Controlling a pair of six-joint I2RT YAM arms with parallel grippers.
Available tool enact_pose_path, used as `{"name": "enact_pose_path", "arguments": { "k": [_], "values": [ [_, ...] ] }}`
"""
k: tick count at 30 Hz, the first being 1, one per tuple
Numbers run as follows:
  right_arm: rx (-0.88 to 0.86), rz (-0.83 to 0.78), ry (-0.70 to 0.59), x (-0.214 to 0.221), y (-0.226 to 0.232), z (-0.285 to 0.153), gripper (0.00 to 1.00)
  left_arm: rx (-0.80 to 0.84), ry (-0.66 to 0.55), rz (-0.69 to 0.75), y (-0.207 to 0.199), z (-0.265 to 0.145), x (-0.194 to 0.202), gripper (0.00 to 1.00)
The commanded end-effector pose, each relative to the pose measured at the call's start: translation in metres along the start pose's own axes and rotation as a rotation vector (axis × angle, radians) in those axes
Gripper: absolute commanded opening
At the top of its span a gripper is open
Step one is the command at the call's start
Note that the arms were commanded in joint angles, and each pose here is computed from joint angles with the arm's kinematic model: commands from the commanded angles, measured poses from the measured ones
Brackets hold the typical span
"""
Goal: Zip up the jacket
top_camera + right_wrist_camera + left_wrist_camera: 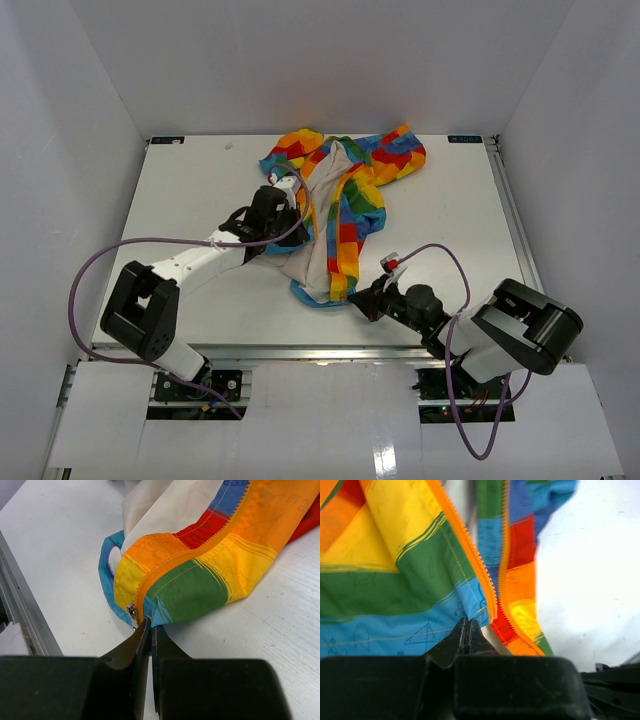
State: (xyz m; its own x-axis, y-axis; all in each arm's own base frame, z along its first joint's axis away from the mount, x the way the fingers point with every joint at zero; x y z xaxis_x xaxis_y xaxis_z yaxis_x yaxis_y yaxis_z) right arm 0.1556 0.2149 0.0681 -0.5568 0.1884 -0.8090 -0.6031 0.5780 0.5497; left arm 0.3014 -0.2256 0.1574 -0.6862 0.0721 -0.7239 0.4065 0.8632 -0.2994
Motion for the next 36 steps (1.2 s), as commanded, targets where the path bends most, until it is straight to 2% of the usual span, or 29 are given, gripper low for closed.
{"name": "enact_pose_path", "arguments": {
  "k": [1, 6, 14, 22, 29, 36],
  "values": [
    [0.066, 0.001, 0.074, 0.025, -0.015, -0.021, 0.08, 0.171, -0.104, 0.076, -0.017, -0.023, -0.007, 0.0],
    [0.024, 0.0, 0.016, 0.0, -0.001, -0.002, 0.08, 0.27, -0.289, 0.131, -0.024, -0.041, -0.006, 0.0],
    [-0.008, -0.041, -0.055, -0.037, 0.018, 0.013, 0.08, 0.346, -0.448, 0.201, -0.027, -0.058, 0.001, 0.0],
    [-0.055, -0.078, -0.133, -0.058, 0.03, 0.02, 0.08, 0.325, -0.514, 0.21, -0.025, -0.068, 0.012, 0.0],
    [-0.092, -0.091, -0.145, -0.063, 0.035, 0.027, 0.08, 0.302, -0.581, 0.258, -0.033, -0.078, 0.023, 0.0],
    [-0.128, -0.108, -0.183, -0.076, 0.045, 0.027, 0.08, 0.259, -0.619, 0.238, -0.034, -0.082, 0.022, 0.0]
  ]
}}
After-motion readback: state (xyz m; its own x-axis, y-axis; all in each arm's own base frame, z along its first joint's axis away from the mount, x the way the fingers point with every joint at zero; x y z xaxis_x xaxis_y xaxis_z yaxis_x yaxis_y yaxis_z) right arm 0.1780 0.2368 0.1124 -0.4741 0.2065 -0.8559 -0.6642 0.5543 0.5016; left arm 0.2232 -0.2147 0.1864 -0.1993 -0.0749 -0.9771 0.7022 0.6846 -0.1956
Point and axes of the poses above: each gripper's point midway between its finger pads, its own z axis out along the fingers, its own y axis along the line the jaws close on, x = y × z, the point moved 6 cm from there along -z, back along the fingers, and after that the axes turned 9 degrees about z, right-handed, at the moved point
